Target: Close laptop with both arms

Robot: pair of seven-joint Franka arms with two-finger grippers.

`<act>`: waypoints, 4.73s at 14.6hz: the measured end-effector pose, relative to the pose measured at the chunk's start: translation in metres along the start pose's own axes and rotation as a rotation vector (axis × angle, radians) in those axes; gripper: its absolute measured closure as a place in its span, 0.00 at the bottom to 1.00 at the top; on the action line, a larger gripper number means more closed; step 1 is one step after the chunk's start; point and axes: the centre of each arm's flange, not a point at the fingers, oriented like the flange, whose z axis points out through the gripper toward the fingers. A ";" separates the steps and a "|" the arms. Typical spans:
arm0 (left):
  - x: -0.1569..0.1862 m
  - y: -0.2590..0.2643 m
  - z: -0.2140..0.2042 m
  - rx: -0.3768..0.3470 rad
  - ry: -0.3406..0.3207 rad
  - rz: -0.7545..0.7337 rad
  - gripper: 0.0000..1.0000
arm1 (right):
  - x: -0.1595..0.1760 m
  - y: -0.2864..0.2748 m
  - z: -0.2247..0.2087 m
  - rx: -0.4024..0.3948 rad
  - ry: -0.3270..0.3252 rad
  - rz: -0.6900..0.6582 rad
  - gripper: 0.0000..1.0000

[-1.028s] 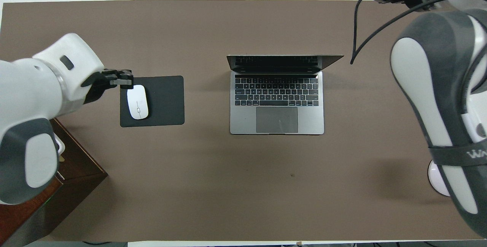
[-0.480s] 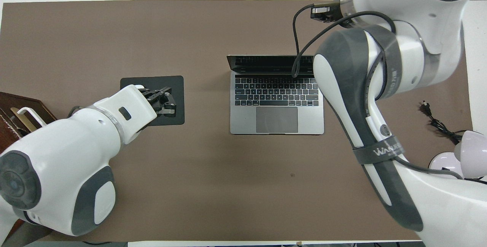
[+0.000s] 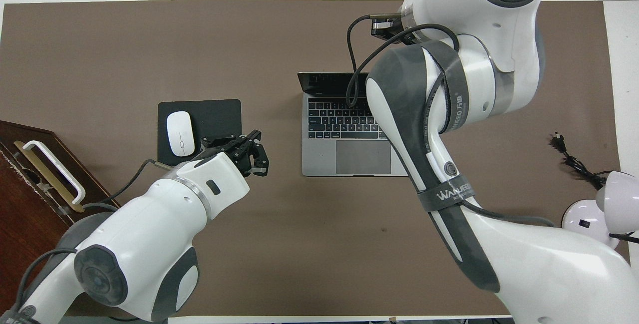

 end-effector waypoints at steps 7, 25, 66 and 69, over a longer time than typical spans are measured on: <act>-0.047 0.048 0.064 -0.053 0.021 0.073 0.99 | -0.015 -0.020 0.027 -0.055 -0.062 -0.019 0.99; -0.107 0.042 0.150 -0.033 0.030 0.094 0.99 | -0.027 -0.015 0.035 -0.037 -0.189 0.012 0.99; -0.133 0.052 0.164 -0.043 0.030 0.293 0.99 | -0.069 0.024 0.107 0.035 -0.522 0.152 0.99; -0.133 0.052 0.164 -0.043 0.032 0.295 0.99 | -0.073 0.026 0.112 0.031 -0.536 0.156 0.99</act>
